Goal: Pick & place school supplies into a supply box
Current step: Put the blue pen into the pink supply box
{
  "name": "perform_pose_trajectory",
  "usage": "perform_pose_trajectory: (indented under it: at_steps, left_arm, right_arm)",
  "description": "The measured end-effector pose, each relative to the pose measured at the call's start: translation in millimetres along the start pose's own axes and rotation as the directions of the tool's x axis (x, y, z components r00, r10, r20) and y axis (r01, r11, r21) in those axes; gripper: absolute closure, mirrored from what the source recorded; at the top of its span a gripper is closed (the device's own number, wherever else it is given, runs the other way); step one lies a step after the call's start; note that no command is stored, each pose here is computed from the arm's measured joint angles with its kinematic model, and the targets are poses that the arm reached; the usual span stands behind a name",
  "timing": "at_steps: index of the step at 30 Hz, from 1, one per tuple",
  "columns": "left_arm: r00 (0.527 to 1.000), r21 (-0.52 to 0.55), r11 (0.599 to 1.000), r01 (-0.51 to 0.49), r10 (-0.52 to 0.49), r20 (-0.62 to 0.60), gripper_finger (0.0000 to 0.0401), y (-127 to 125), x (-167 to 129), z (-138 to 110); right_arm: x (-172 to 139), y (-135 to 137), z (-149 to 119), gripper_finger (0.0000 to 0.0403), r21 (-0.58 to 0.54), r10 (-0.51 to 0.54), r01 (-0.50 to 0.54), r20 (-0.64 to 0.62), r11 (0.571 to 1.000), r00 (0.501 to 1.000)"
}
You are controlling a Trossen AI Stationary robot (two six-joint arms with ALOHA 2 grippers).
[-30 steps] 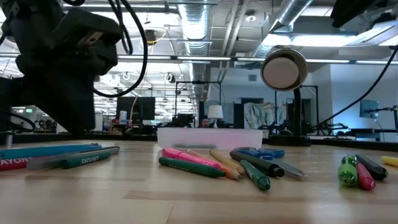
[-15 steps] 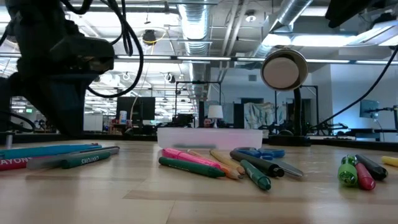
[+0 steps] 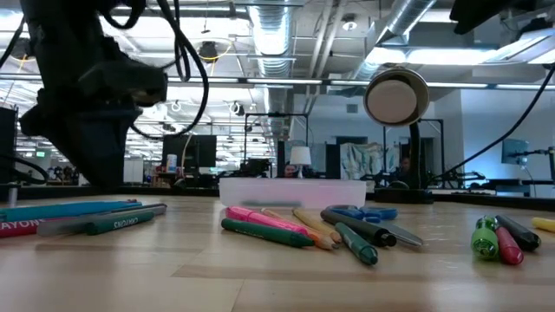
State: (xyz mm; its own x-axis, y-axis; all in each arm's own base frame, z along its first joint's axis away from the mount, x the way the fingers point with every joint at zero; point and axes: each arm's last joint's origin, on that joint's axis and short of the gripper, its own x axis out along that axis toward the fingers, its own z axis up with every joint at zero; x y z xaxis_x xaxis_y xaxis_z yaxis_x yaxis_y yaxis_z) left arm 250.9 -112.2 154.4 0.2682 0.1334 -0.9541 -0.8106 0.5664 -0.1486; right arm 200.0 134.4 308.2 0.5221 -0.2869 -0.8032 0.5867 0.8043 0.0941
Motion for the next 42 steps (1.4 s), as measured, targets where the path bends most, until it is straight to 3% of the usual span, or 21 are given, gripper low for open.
perform_pose_trajectory:
  at_steps: [12,15,19,25,30,33,39,42]
  left_arm:
    - [0.996,0.056,0.997,-0.048,0.051,-0.07,0.0301,-6.5,28.6,-8.1]
    - [0.995,0.104,0.993,-0.051,0.059,-0.08,0.0301,-5.4,28.7,-8.7]
    - [0.988,0.248,0.966,-0.078,0.108,-0.111,0.0312,-0.2,27.0,-9.9]
    - [0.982,0.502,0.863,-0.054,0.138,-0.132,0.0342,2.7,26.2,-10.7]
    - [0.98,0.717,0.697,-0.005,0.147,-0.136,0.0349,3.7,26.0,-10.7]
    - [0.978,0.775,0.632,0.02,0.149,-0.147,0.0341,4.4,26.4,-8.5]
    - [0.975,0.777,0.629,0.017,0.162,-0.153,0.0348,2.5,24.4,1.8]
    - [0.976,0.81,0.586,0.021,0.163,-0.144,0.0361,-2.6,18.6,8.3]
  right_arm:
    - [0.8,2.4,1.8,0.0285,0.021,0.023,-0.023,0.006,1.0,1.0]
    - [1.4,2.5,2.9,0.0285,0.028,0.025,-0.025,0.008,0.999,1.0]
    - [1.6,3.4,3.5,0.0285,0.035,0.033,-0.033,0.011,0.999,0.999]
    - [1.4,5.2,4.2,0.0285,0.046,0.049,-0.05,0.018,0.998,0.999]
    - [1.4,6.9,5.0,0.0285,0.057,0.065,-0.066,0.025,0.996,0.998]
    - [1.2,8.2,5.4,0.0285,0.064,0.077,-0.079,0.029,0.995,0.997]
    - [1.0,9.8,6.1,0.0285,0.074,0.091,-0.094,0.035,0.993,0.995]
    - [1.0,10.2,6.3,0.0285,0.076,0.095,-0.097,0.037,0.992,0.995]
